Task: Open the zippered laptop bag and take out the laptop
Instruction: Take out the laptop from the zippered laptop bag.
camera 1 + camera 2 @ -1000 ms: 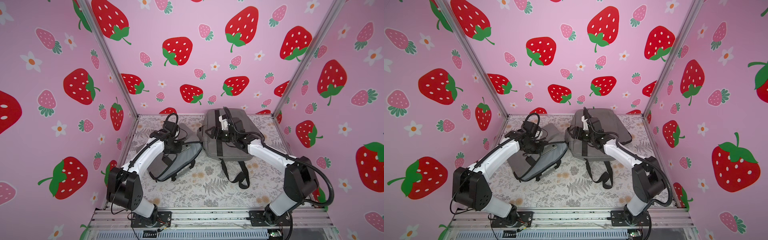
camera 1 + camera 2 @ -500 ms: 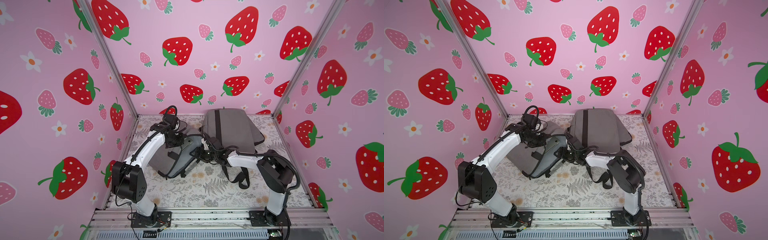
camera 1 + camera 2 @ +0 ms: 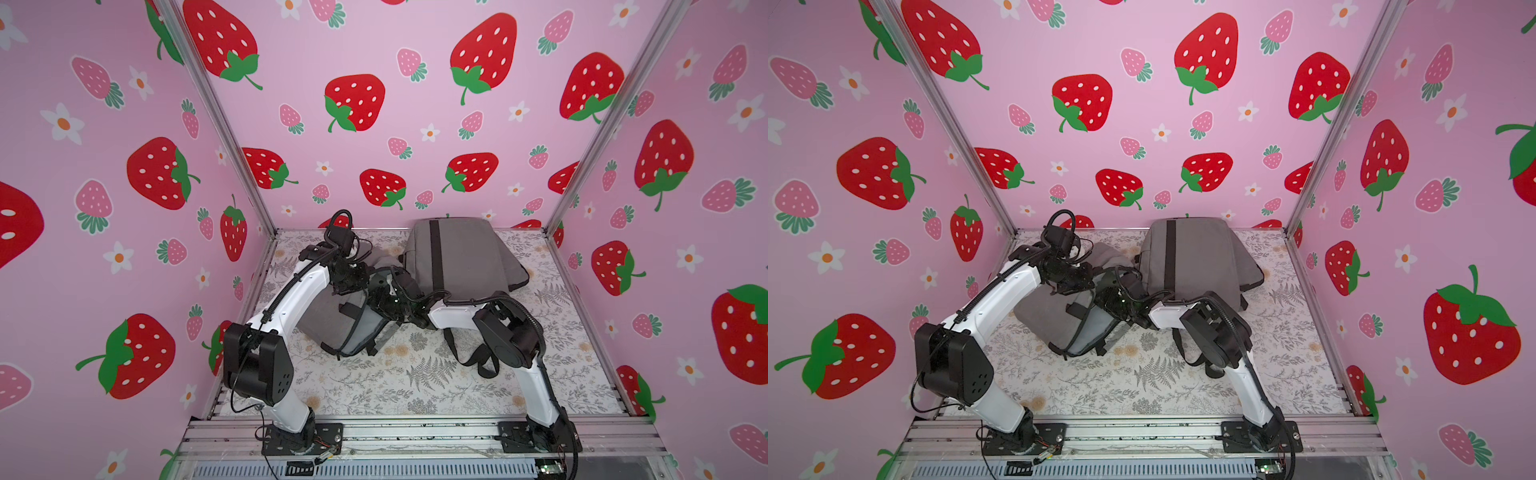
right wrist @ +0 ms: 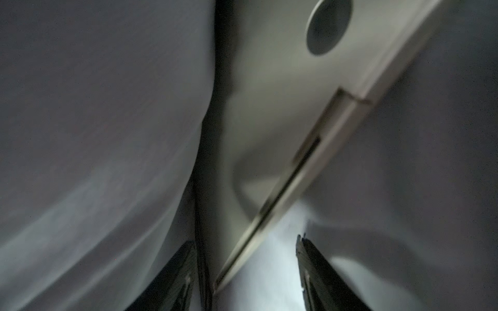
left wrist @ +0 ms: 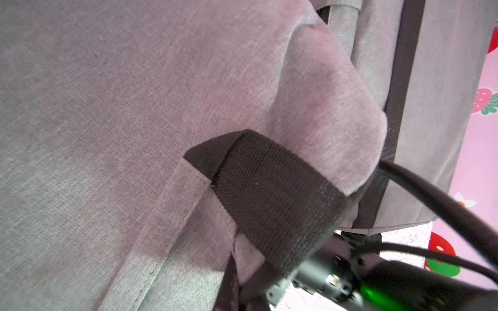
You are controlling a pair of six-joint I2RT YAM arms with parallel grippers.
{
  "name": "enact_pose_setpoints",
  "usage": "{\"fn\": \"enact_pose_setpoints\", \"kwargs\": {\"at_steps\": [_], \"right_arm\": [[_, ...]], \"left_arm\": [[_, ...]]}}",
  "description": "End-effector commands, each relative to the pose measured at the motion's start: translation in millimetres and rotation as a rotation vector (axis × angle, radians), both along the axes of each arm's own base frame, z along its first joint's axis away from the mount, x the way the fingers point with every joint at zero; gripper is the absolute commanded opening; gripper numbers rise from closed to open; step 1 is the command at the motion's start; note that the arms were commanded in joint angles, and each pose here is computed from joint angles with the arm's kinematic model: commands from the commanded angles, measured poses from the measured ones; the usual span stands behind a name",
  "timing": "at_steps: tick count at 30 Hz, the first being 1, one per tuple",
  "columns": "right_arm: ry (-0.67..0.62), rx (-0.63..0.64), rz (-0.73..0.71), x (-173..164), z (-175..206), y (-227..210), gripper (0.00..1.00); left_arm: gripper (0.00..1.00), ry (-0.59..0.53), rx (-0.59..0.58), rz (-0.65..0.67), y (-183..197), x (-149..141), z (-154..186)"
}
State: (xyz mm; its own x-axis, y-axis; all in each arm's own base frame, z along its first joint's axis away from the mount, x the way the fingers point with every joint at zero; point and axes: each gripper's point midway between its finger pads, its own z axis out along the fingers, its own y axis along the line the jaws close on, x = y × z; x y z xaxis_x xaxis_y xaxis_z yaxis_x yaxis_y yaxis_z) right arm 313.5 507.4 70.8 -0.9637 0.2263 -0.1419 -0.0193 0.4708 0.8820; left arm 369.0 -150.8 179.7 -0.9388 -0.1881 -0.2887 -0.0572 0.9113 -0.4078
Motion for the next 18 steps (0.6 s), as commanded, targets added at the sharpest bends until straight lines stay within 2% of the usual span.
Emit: {"fn": "enact_pose_setpoints", "kwargs": {"at_steps": [1, 5, 11, 16, 18], "right_arm": [[0.065, 0.055, -0.032, 1, -6, 13, 0.62], [0.063, 0.113, -0.028, 4, -2, 29, 0.61], [0.038, 0.285, -0.025, 16, 26, 56, 0.51], [0.029, 0.3, -0.03, 19, 29, 61, 0.37], [0.01, 0.309, -0.034, 20, 32, 57, 0.25]], "left_arm": [[0.0, -0.117, -0.133, 0.011, -17, 13, 52], [0.0, -0.116, -0.165, 0.022, -20, 14, 56], [0.0, -0.087, -0.214, 0.028, -26, 11, 52], [0.0, -0.084, -0.207, 0.023, -25, 8, 52], [0.0, -0.086, -0.179, 0.024, -21, 6, 51]]}}
